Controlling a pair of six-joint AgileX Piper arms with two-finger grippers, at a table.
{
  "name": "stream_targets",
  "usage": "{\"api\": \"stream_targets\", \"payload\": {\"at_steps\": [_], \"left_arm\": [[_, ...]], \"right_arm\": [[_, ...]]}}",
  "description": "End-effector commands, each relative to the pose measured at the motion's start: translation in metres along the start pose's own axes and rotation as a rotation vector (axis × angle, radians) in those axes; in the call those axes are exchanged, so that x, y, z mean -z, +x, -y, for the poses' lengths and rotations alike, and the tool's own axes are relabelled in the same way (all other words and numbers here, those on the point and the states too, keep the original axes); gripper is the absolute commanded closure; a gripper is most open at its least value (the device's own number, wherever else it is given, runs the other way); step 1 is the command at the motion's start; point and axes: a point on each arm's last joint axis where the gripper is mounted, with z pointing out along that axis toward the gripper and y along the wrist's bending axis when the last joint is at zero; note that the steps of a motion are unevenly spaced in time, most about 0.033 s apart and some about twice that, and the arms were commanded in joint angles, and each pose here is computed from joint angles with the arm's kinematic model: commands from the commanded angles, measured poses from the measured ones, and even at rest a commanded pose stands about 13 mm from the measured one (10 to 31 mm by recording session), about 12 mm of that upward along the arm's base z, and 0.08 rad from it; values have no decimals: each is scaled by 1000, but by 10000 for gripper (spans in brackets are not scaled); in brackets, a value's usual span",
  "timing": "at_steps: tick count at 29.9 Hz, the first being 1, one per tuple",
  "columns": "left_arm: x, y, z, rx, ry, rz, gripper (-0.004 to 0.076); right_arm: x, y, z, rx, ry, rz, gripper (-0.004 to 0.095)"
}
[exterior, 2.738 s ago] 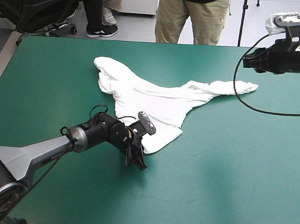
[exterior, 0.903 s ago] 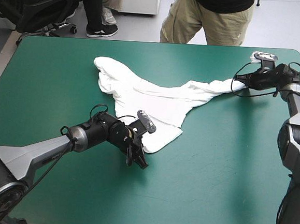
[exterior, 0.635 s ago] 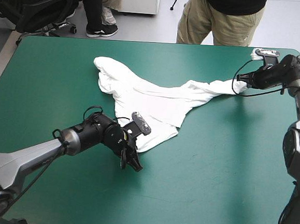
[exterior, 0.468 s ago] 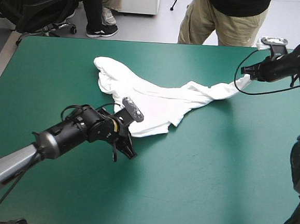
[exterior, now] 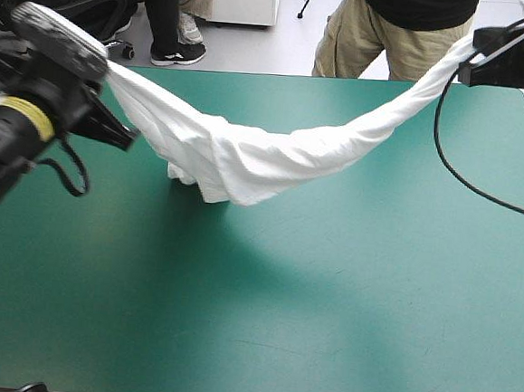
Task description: Fold the cloth
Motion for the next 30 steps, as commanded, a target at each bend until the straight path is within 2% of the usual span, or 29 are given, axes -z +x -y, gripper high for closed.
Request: {"api": "stream_targets", "payload": {"at_steps": [1,8,12,15,19,22,25,30], "left_arm": [[60,-32,-63,53,-215,244,733],[142,-54,-128,157,-382,532,733],[166,-53,-139,204,-374,628,733],[164,-53,-138,189,-373,617,733],[145,-52,-128,164,-339,504,733],[116,-53,-112,128,-289,363,733],[74,-53,-85,105,-210,189,733],[-23,-45,-15,-29,-105,-81,733]], "right_arm": [[65,-38,-26,75,56,262,921],[143,-67,-61,159,113,522,921],[173,-70,-76,199,127,586,921],[183,-68,-83,211,123,588,921],[182,-61,-84,203,120,505,921],[175,-54,-81,194,121,413,921],[164,-48,-75,172,117,319,921],[130,-38,-58,97,91,174,921]]}}
